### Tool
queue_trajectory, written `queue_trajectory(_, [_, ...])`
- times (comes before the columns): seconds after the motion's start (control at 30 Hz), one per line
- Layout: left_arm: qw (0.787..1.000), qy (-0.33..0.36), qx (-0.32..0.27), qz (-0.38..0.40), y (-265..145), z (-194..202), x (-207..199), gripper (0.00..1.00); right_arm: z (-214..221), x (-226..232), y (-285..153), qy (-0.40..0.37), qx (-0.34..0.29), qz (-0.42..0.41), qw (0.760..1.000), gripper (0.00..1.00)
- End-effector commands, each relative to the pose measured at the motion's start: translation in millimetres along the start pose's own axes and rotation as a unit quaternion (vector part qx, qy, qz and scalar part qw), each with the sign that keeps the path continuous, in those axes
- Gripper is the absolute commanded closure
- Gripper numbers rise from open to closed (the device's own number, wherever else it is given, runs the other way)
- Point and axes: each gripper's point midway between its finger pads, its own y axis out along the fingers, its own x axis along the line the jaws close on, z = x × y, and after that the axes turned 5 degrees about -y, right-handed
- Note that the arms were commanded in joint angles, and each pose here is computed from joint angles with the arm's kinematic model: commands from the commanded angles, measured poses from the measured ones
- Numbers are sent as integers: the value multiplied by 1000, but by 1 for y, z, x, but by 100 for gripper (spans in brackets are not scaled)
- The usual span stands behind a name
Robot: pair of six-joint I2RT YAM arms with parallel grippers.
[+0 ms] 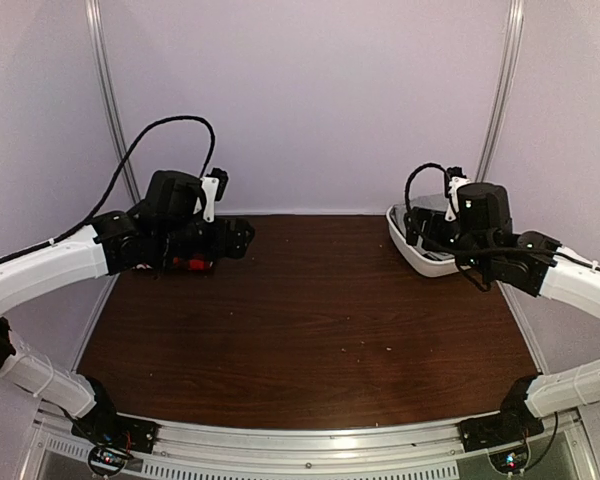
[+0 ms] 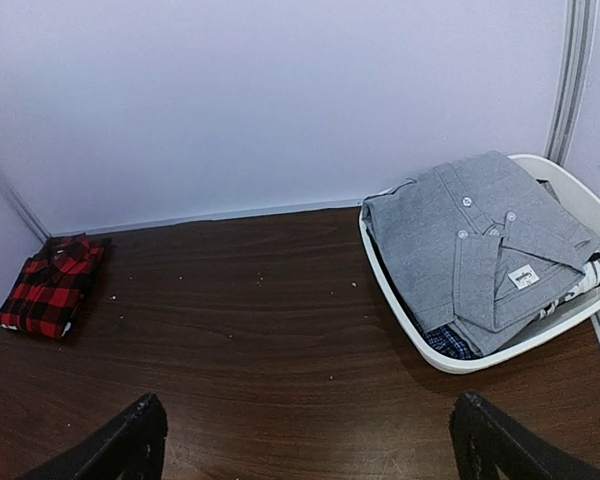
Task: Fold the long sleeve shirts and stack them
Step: Pick up the crumpled shirt from the bin.
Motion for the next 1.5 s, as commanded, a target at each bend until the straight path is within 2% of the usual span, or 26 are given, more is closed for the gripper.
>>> queue_trajectory(0.0, [999,-8,-45,11,-14,-30,-6,2,-4,2,2,3,12,13,1000,0])
queue_trajectory(0.23, [999,-21,-32,33,-20,-35,-7,2,-12,-16,28,7,33,39,999,0])
queue_trajectory(0.43, [998,-25,-34,54,-32,-38,-9,2,-36,-66,68,18,40,87,995,0])
queue_trajectory(0.57, [997,-26,-28,62,-36,-36,-10,2,-34,-106,104,33,59,115,991,0])
queue_trajectory(0.8, [996,-35,-16,83,-38,-30,-16,2,-2,-167,153,56,111,165,978,0])
queue_trajectory(1.0, [996,-34,-10,87,-37,-26,-17,2,45,-182,184,59,167,169,970,1])
queue_trajectory(1.27, [995,-40,0,91,-30,-24,-20,2,101,-191,213,57,223,183,956,8])
queue_trajectory(1.37, [995,-43,2,91,-29,-23,-21,2,114,-195,216,56,235,193,951,15])
queue_trajectory(1.47, [995,-47,3,89,-29,-22,-20,2,111,-198,213,53,233,202,950,27])
